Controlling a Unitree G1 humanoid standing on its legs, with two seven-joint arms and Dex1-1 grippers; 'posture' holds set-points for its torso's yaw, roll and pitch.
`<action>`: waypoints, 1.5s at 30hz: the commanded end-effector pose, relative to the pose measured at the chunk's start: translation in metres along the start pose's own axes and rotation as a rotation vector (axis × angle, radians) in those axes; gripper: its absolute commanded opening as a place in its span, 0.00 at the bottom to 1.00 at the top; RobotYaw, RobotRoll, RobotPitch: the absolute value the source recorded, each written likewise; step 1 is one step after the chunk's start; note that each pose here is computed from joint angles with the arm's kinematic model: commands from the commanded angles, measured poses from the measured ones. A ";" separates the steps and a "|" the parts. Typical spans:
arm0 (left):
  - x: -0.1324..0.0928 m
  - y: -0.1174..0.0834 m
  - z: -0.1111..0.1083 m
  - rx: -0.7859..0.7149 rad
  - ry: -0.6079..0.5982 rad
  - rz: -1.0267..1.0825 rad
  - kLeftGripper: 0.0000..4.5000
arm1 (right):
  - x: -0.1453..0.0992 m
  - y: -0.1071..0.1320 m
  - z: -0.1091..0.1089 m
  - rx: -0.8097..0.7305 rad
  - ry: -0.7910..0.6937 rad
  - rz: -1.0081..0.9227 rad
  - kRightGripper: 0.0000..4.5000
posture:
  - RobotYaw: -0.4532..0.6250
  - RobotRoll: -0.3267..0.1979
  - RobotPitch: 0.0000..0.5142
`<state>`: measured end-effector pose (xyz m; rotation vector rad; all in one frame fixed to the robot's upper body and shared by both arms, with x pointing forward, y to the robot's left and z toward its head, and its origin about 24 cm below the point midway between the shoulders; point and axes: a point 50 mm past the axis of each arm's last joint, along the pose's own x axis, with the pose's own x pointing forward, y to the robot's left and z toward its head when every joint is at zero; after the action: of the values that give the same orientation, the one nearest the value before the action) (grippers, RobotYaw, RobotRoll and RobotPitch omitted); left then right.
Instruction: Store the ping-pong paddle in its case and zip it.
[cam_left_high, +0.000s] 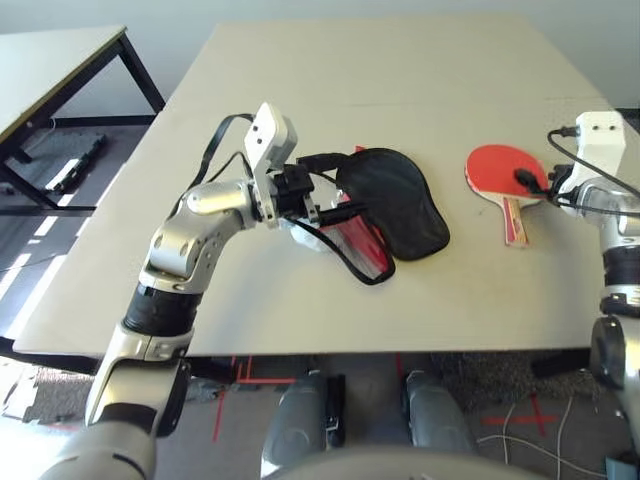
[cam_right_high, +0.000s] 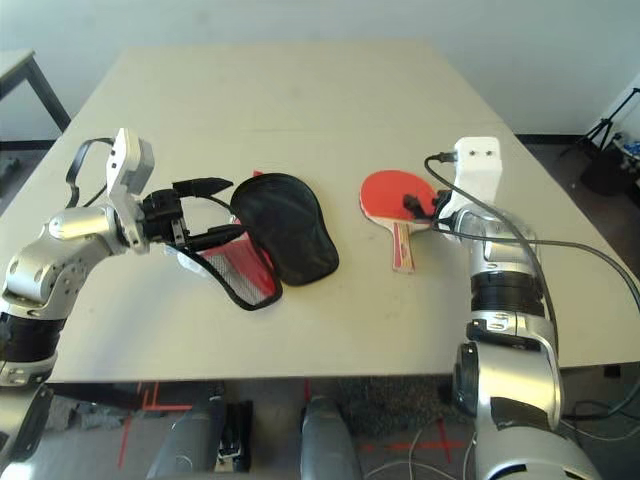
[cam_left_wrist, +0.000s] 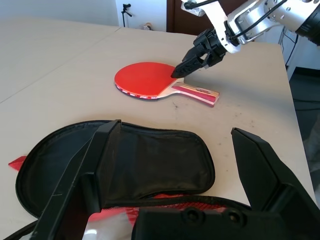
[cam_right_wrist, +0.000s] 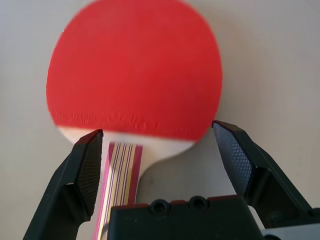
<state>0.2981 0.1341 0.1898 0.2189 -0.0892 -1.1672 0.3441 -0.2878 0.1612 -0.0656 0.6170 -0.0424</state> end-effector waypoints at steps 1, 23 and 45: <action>0.002 -0.002 -0.006 0.007 0.023 -0.008 1.00 | -0.005 0.008 0.003 0.006 0.082 0.009 1.00 | 0.39 0.62 0.19; 0.004 -0.004 -0.004 0.033 0.025 0.002 1.00 | 0.023 0.040 -0.019 -0.010 0.254 0.054 0.61 | 0.42 0.62 0.18; 0.004 -0.006 -0.009 0.034 0.045 -0.002 1.00 | -0.013 0.124 0.015 -0.179 -0.124 0.242 0.25 | 0.43 0.62 0.19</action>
<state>0.2986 0.1304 0.1839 0.2633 -0.0820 -1.1545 0.3477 -0.1758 0.1666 -0.1587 0.5128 0.2262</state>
